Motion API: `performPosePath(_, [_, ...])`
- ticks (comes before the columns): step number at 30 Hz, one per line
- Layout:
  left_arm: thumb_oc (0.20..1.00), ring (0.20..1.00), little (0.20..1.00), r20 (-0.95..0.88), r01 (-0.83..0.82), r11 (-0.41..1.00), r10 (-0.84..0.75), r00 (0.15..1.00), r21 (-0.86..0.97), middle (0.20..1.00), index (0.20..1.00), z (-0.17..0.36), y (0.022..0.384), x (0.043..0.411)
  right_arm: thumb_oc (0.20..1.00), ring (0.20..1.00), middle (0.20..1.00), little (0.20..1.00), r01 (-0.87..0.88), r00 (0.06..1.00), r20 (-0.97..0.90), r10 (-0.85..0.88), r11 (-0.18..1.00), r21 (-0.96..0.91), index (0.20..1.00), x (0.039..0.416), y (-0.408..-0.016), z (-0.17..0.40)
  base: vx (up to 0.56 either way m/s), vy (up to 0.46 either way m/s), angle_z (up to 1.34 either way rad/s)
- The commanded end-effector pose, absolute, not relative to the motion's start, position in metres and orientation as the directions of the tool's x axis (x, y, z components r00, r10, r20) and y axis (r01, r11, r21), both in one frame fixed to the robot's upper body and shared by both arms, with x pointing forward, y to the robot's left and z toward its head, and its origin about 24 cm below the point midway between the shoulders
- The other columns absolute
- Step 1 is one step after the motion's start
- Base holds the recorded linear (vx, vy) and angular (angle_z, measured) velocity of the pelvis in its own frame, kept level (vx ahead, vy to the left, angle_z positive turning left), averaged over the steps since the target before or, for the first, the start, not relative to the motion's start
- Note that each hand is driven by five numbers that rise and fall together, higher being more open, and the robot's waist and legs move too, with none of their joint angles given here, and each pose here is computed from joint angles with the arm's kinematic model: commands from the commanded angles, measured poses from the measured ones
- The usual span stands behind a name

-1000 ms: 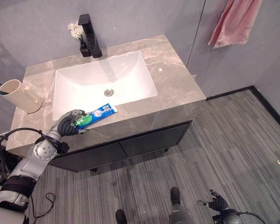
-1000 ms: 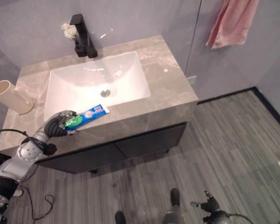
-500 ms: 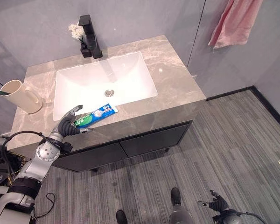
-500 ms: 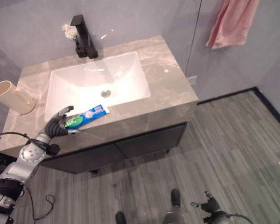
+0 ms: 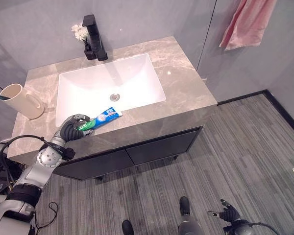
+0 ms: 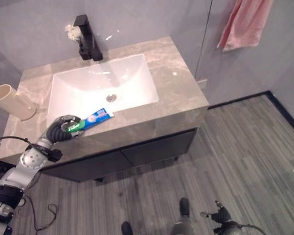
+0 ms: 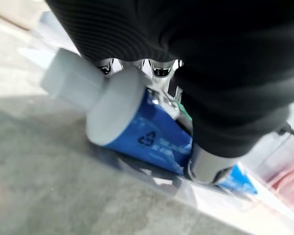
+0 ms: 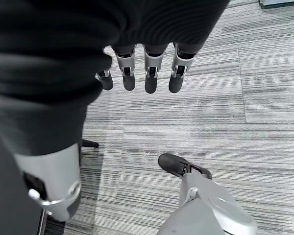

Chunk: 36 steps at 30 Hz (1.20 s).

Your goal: Put brush and paste in cup on sink, flatten towel.

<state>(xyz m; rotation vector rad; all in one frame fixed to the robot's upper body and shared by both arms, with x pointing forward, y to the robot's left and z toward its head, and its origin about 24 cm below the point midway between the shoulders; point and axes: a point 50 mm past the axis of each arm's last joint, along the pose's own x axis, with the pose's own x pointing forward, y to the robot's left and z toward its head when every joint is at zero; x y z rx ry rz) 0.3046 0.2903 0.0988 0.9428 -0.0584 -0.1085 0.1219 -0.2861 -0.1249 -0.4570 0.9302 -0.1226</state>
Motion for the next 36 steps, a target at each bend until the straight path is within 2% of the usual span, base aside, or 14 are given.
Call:
performPosePath(1, [0.2, 0.2, 0.2, -0.333, 0.403, 0.373, -0.239, 0.912, 0.836, 0.2, 0.2, 0.047, 0.281, 0.28, 1.0, 1.0, 1.0, 1.0, -0.051, 0.627, -0.707, -0.326, 0.889, -0.455, 1.0, 0.136, -0.294, -0.117, 0.0, 0.0, 0.0])
performPosePath(8, [0.2, 0.2, 0.2, -0.221, 0.294, 0.245, -0.286, 0.932, 0.924, 0.2, 0.2, 0.076, 0.276, 0.286, 1.0, 1.0, 1.0, 1.0, 0.245, 0.596, -0.664, -0.451, 0.89, -0.385, 1.0, 0.133, -0.311, -0.112, 0.04, -0.032, 0.0])
performPosePath(11, [0.2, 0.2, 0.2, 0.013, 0.048, 0.17, -0.337, 0.941, 0.984, 0.2, 0.2, 0.132, 0.272, 0.289, 1.0, 1.0, 1.0, 1.0, 0.592, 0.578, -0.523, -0.627, 0.763, -0.261, 1.0, 0.146, -0.339, -0.086, 0.04, -0.048, 0.0])
performPosePath(14, [0.2, 0.2, 0.2, 0.305, -0.274, 0.134, -0.353, 0.885, 0.952, 0.2, 0.2, 0.183, 0.268, 0.287, 1.0, 1.0, 1.0, 1.0, 0.695, 0.657, -0.251, -0.711, 0.7, -0.163, 1.0, 0.183, -0.354, -0.033, 0.02, -0.038, 0.09])
performPosePath(15, [0.2, 0.2, 0.2, 0.306, -0.276, 0.134, -0.352, 0.884, 0.952, 0.2, 0.2, 0.183, 0.268, 0.286, 1.0, 1.0, 1.0, 1.0, 0.695, 0.657, -0.251, -0.711, 0.7, -0.164, 1.0, 0.184, -0.354, -0.033, 0.01, -0.021, 0.12])
performPosePath(18, [0.2, 0.2, 0.2, 0.518, -0.488, 0.174, -0.307, 0.798, 0.855, 0.2, 0.2, 0.209, 0.267, 0.283, 1.0, 1.0, 1.0, 1.0, 0.688, 0.723, 0.015, -0.691, 0.718, -0.106, 1.0, 0.215, -0.349, 0.025, 0.01, -0.014, 0.14])
performPosePath(19, [0.2, 0.2, 0.2, 0.67, -0.628, 0.234, -0.267, 0.693, 0.742, 0.2, 0.2, 0.231, 0.261, 0.279, 1.0, 1.0, 1.0, 1.0, 0.646, 0.752, 0.199, -0.628, 0.762, -0.036, 1.0, 0.233, -0.334, 0.066, 0.0, 0.0, 0.0])
performPosePath(21, [0.2, 0.2, 0.2, 0.787, -0.728, 0.299, -0.217, 0.577, 0.617, 0.2, 0.2, 0.248, 0.255, 0.275, 1.0, 1.0, 1.0, 1.0, 0.551, 0.776, 0.335, -0.534, 0.833, 0.053, 1.0, 0.249, -0.308, 0.099, 0.0, -0.009, 0.04])
performPosePath(22, [0.2, 0.2, 0.2, 0.789, -0.73, 0.298, -0.216, 0.576, 0.615, 0.2, 0.2, 0.249, 0.255, 0.275, 1.0, 1.0, 1.0, 1.0, 0.55, 0.776, 0.336, -0.534, 0.833, 0.053, 1.0, 0.249, -0.307, 0.1, 0.01, -0.016, 0.07])
performPosePath(23, [0.2, 0.2, 0.2, 0.86, -0.796, 0.325, -0.185, 0.476, 0.511, 0.2, 0.2, 0.264, 0.248, 0.274, 1.0, 1.0, 1.0, 1.0, 0.404, 0.815, 0.4, -0.419, 0.906, 0.124, 1.0, 0.266, -0.277, 0.118, -0.03, -0.015, 0.02])
performPosePath(25, [0.2, 0.2, 0.2, 0.884, -0.815, 0.343, -0.174, 0.433, 0.467, 0.2, 0.2, 0.271, 0.243, 0.274, 1.0, 1.0, 1.0, 1.0, 0.329, 0.833, 0.415, -0.366, 0.931, 0.161, 1.0, 0.274, -0.261, 0.125, -0.02, -0.003, -0.01])
performPosePath(28, [0.2, 0.2, 0.2, 0.947, -0.842, 0.432, -0.149, 0.285, 0.322, 0.2, 0.2, 0.293, 0.219, 0.277, 1.0, 1.0, 1.0, 1.0, -0.059, 0.898, 0.439, -0.039, 0.977, 0.207, 1.0, 0.303, -0.185, 0.144, -0.02, -0.005, -0.05])
performPosePath(32, [0.2, 0.2, 0.2, 0.974, -0.846, 0.485, -0.145, 0.173, 0.223, 0.2, 0.2, 0.31, 0.198, 0.275, 1.0, 1.0, 1.0, 1.0, -0.366, 0.859, 0.448, 0.249, 0.909, 0.198, 1.0, 0.317, -0.108, 0.163, -0.01, -0.002, -0.02])
performPosePath(36, [0.2, 0.2, 0.2, 0.977, -0.832, 0.52, -0.173, 0.122, 0.195, 0.2, 0.2, 0.319, 0.181, 0.275, 1.0, 1.0, 1.0, 1.0, -0.525, 0.782, 0.504, 0.367, 0.823, 0.216, 1.0, 0.32, -0.057, 0.188, 0.0, 0.0, 0.0])
